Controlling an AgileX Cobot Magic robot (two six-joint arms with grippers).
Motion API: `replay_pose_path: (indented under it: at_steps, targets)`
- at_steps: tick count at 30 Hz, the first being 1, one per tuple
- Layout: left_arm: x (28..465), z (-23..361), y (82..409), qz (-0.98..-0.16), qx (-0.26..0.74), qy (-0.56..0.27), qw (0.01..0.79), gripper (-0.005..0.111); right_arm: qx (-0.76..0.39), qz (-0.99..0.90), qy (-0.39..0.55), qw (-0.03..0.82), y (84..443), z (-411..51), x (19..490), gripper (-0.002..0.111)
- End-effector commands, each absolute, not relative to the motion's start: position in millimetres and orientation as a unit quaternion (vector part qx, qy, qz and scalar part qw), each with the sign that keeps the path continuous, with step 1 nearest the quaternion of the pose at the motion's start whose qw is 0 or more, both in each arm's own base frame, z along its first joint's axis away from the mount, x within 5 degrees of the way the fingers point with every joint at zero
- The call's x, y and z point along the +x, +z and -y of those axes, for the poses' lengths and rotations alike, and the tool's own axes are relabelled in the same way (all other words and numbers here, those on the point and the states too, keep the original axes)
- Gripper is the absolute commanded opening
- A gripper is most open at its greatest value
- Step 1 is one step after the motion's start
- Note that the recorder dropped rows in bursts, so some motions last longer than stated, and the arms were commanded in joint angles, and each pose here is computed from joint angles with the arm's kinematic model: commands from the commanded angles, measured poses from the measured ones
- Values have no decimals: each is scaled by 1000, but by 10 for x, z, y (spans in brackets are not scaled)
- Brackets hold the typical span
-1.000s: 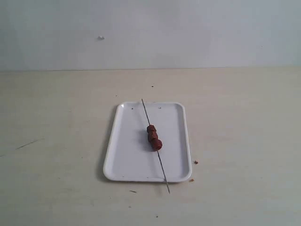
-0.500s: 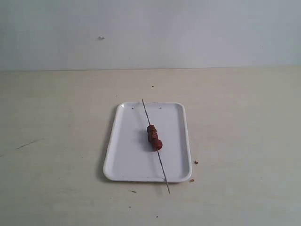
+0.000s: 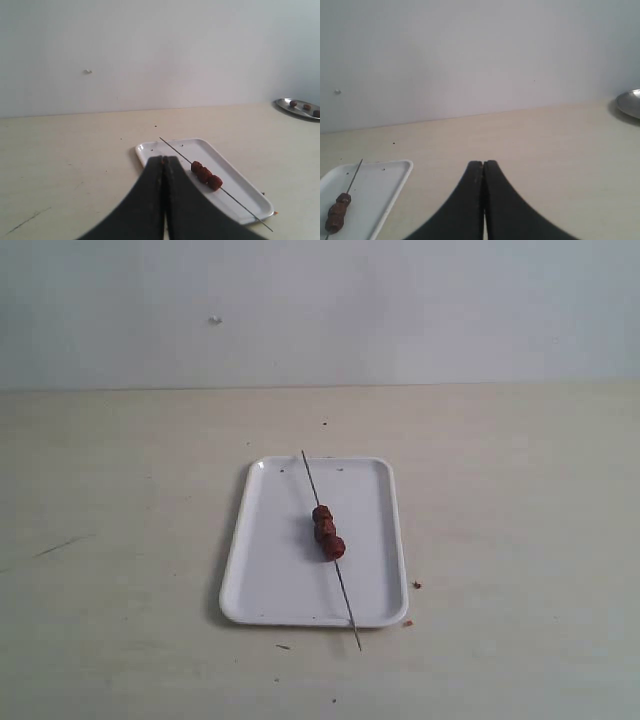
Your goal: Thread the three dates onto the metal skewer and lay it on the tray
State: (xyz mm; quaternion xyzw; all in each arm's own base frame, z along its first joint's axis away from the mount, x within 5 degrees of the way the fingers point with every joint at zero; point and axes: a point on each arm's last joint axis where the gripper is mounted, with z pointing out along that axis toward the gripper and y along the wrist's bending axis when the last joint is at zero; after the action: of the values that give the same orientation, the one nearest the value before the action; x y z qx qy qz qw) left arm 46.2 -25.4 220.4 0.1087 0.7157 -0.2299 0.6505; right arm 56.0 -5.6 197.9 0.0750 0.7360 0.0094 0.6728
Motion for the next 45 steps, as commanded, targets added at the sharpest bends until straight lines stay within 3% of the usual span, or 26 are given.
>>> replay_pose_path:
  at_steps: [1,26,32,37,45]
  targets:
    - [459,253,2202,-714,104,-234,652,0,86,-745,11,661,1938,62,554,0]
    - [463,245,2202,-715,98,-229,653,0,86,-745,12,661,1938,62,554,0]
    - [505,136,2188,-726,31,-144,672,0,86,-745,12,661,1938,62,554,0]
    - [539,13,1942,-767,-46,-48,638,0,86,-745,12,661,1938,62,554,0]
    - [536,-7,1826,-790,-19,-3,613,0,86,-745,12,661,1938,62,554,0]
